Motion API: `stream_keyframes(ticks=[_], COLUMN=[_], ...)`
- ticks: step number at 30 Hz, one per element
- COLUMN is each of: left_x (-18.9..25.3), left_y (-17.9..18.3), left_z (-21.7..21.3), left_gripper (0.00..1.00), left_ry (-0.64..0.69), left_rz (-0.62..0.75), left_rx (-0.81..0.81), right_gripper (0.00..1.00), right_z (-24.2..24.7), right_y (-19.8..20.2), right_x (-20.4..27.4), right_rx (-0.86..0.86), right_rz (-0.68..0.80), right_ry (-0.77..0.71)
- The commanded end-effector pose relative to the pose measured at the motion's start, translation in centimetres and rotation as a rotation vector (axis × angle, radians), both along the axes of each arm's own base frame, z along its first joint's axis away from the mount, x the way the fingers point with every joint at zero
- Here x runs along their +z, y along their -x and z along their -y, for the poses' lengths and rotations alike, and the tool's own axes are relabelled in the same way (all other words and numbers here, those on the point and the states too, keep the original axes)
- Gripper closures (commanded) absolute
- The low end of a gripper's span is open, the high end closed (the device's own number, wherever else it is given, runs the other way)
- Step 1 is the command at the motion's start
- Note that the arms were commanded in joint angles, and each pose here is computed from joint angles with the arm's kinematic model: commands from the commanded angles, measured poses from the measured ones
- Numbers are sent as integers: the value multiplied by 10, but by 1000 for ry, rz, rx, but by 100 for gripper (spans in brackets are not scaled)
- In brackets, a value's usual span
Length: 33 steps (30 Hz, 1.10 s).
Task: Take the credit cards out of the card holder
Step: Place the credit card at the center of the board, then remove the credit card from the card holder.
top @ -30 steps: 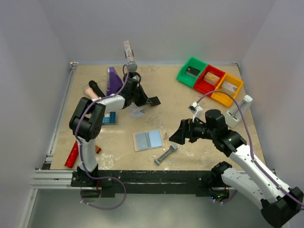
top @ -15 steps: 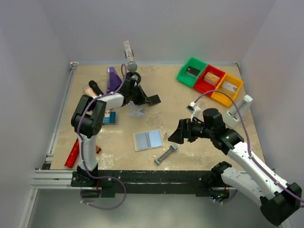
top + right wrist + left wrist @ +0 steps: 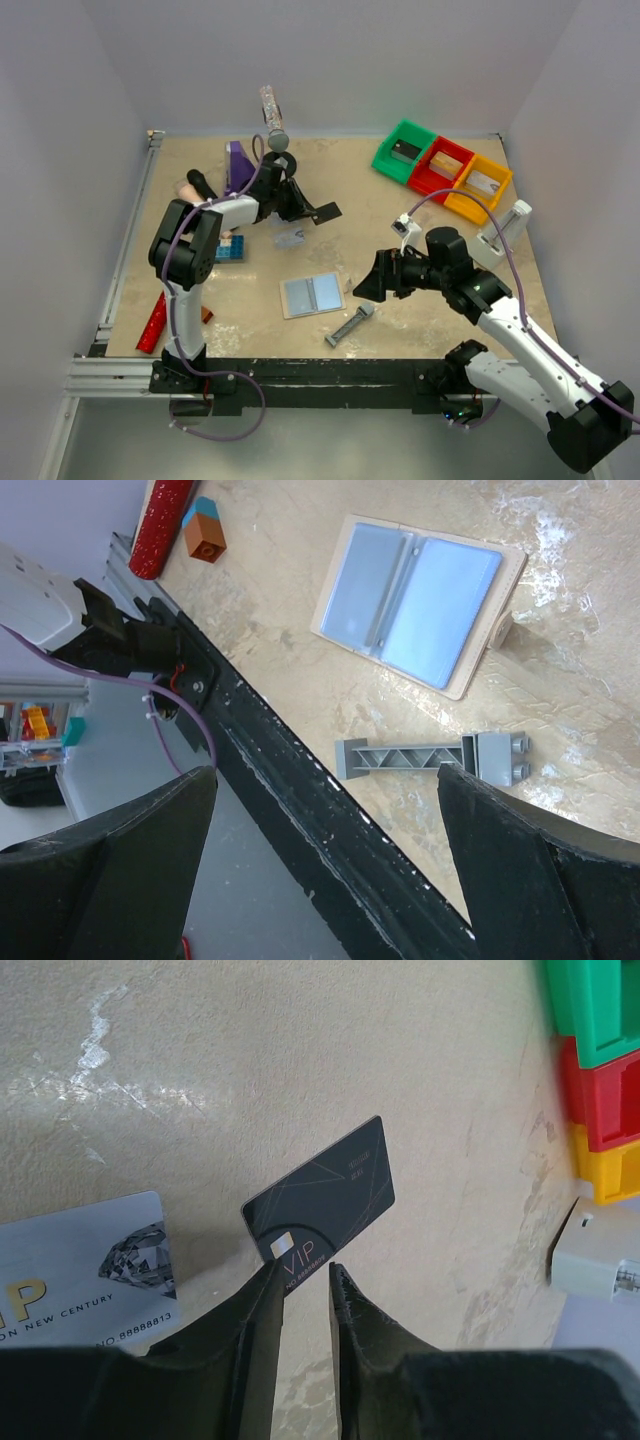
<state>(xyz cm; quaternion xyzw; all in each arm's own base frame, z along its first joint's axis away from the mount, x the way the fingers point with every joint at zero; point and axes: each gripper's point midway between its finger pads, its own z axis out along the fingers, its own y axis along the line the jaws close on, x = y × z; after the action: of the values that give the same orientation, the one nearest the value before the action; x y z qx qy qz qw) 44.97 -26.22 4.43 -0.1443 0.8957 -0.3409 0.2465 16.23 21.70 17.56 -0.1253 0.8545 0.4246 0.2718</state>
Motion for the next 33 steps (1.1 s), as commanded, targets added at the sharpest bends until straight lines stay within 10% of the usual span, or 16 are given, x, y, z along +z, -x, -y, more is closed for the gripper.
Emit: stream_keyframes(ticks=[1,19,25,33], left_x=[16,73,50,21], left_y=[-4,100,171,223], left_z=[-2,4,-26,-86], left_gripper=[70,67,64,15], left_ry=[12,23,-269,-344], left_rz=[44,168,160,146], left_rx=[-15,-46,1,192], right_gripper=[2,6,12,29], right_z=[-4,5,7,-19], right_y=[-7,-33,-55,-74], right_x=[11,-17,-41,-65], right_rx=[1,-61,-107,-42], right_rz=[42,22,-43,-142], right_ry=[-27,127,237,283])
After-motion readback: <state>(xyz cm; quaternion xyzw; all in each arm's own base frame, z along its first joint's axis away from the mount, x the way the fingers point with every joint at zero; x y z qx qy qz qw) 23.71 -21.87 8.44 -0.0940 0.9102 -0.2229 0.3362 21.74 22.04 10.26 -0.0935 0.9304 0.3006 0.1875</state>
